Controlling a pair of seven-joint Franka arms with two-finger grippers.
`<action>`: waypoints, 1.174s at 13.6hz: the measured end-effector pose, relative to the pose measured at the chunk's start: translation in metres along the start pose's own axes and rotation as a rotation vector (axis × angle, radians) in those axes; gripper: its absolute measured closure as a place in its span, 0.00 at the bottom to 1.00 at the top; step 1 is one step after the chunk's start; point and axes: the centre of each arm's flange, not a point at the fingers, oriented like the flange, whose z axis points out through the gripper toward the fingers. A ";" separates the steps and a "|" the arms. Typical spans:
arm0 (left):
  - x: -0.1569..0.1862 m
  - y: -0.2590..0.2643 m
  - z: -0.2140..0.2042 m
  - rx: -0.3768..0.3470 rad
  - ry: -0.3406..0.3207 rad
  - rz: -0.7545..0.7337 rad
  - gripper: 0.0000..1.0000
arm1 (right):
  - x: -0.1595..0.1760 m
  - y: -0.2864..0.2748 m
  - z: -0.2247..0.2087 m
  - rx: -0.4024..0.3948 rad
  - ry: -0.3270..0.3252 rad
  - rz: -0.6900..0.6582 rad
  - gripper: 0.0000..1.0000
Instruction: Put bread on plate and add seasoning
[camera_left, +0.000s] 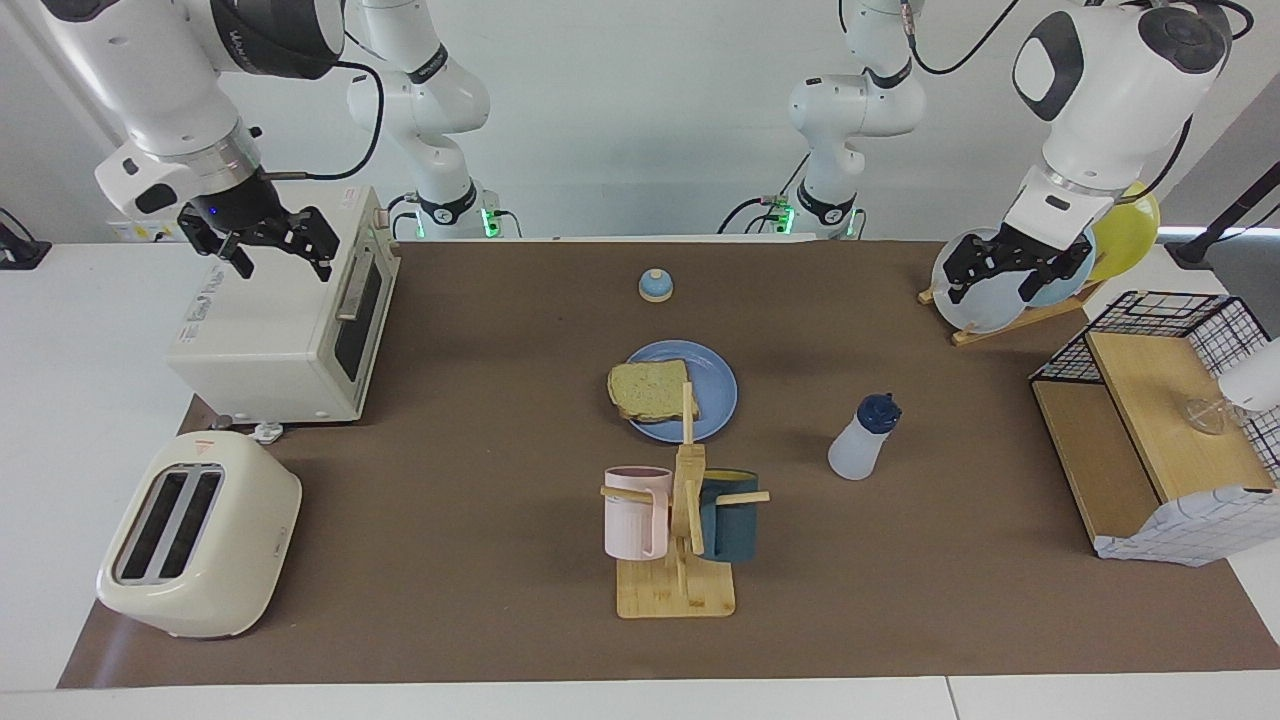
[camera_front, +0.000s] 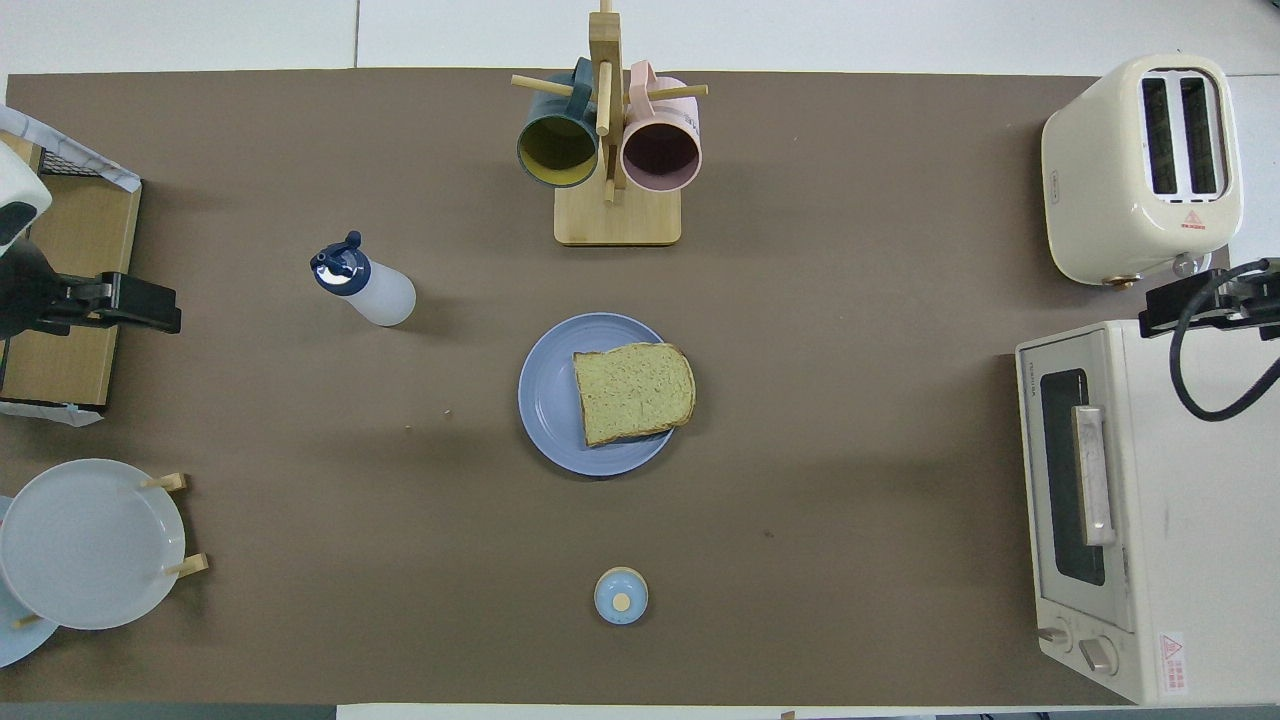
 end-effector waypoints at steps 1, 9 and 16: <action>0.000 -0.002 -0.002 -0.002 0.009 -0.005 0.00 | 0.000 0.000 0.000 0.000 0.000 0.000 0.00; -0.005 -0.002 -0.015 -0.003 0.016 -0.004 0.00 | 0.000 0.000 0.000 0.000 0.000 0.000 0.00; -0.010 -0.002 -0.014 -0.004 -0.021 -0.004 0.00 | 0.000 0.000 0.000 0.000 0.000 0.000 0.00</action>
